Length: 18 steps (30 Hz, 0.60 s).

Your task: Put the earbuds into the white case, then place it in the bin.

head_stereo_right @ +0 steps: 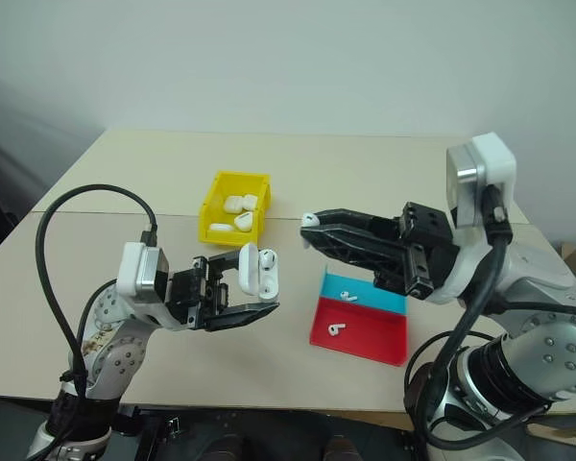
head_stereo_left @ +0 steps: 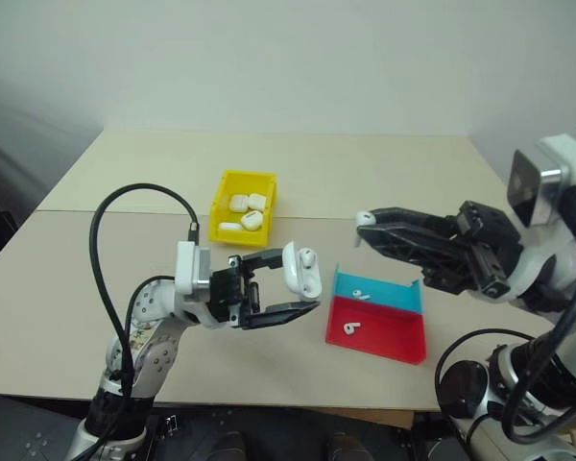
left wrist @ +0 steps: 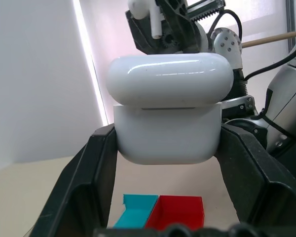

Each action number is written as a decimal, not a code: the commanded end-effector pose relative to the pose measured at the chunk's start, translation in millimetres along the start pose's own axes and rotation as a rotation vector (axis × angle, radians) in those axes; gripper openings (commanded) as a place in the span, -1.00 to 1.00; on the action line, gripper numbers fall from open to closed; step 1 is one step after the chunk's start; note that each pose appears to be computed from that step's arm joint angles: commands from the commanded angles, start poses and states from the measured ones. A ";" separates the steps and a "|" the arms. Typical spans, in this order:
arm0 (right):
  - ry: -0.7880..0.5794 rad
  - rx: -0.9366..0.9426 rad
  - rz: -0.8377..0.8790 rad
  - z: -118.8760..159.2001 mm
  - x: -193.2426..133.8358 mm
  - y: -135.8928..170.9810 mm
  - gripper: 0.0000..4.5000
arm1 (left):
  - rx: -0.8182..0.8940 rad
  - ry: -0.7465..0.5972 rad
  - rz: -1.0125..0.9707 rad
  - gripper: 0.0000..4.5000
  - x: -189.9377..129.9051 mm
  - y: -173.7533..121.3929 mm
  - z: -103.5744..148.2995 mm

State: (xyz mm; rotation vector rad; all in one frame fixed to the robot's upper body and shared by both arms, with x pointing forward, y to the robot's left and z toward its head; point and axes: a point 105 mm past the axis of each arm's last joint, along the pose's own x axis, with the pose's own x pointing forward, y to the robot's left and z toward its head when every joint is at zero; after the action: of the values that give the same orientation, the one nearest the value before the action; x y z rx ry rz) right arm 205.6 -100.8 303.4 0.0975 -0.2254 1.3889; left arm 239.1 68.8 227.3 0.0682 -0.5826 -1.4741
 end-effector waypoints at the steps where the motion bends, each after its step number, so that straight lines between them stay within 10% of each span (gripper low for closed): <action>1: -0.019 -0.009 0.015 -3.0 2.7 7.1 -0.53 | 0.016 -0.026 -0.024 0.23 6.2 0.8 5.0; 18: -0.017 0.026 0.070 -17.3 14.9 11.2 -0.53 | -0.004 -0.041 -0.032 0.23 16.4 5.9 4.6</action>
State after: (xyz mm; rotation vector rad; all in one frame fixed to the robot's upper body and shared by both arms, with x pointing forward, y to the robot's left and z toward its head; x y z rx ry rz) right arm 201.3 -81.0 283.8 0.1309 -0.1832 1.4537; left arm 244.8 57.1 233.0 0.0320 -0.5933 -1.4998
